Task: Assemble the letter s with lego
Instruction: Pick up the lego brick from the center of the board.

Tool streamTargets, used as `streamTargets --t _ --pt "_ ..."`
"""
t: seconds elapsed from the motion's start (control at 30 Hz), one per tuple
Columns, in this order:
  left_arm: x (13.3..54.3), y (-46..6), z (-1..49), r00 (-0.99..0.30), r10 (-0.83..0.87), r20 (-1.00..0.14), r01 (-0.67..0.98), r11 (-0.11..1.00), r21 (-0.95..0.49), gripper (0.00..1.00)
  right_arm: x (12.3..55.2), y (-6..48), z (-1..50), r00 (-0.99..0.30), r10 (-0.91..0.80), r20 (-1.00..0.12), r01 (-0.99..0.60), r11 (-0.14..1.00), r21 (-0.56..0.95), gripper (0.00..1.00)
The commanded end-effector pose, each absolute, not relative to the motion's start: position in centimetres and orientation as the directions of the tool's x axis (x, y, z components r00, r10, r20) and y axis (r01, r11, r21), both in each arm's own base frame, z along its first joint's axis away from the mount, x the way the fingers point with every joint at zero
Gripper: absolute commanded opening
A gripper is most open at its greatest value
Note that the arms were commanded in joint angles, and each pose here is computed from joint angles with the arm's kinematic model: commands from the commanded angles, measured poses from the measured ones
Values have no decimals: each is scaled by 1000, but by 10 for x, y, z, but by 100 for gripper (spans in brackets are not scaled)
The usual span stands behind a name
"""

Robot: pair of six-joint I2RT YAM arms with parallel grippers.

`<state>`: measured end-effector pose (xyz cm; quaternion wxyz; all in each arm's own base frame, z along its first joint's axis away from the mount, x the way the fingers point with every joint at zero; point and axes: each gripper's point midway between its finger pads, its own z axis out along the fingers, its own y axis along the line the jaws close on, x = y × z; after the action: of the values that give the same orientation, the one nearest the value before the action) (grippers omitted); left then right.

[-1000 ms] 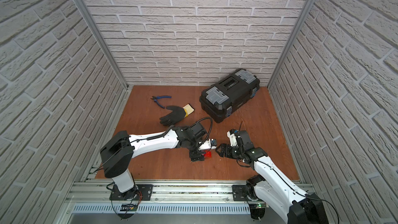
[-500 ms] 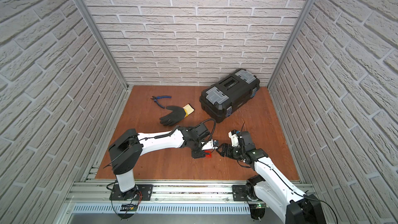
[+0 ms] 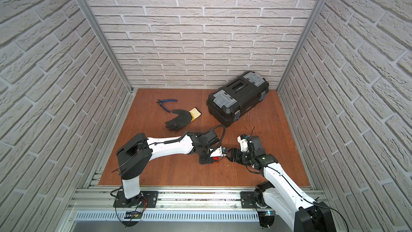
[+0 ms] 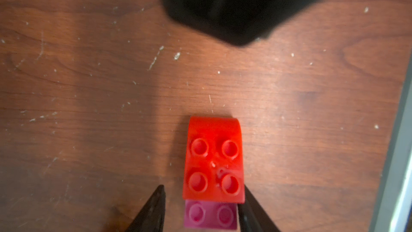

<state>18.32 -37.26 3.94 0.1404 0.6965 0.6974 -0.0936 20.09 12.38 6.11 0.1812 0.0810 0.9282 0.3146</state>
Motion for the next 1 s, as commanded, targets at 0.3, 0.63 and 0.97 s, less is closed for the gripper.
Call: streamTargets --t 0.3,0.63,0.97 --pt "182 -382 40 20 943 -332 999 -2 54 46 202 124 62 -918 259 -301 12 776 630 79" --pt "180 -379 36 17 950 -312 999 -4 42 42 202 124 61 -919 257 -298 10 772 635 78" --pt "178 -379 39 14 946 -323 1000 -5 29 30 204 126 62 -920 259 -294 8 763 647 77"
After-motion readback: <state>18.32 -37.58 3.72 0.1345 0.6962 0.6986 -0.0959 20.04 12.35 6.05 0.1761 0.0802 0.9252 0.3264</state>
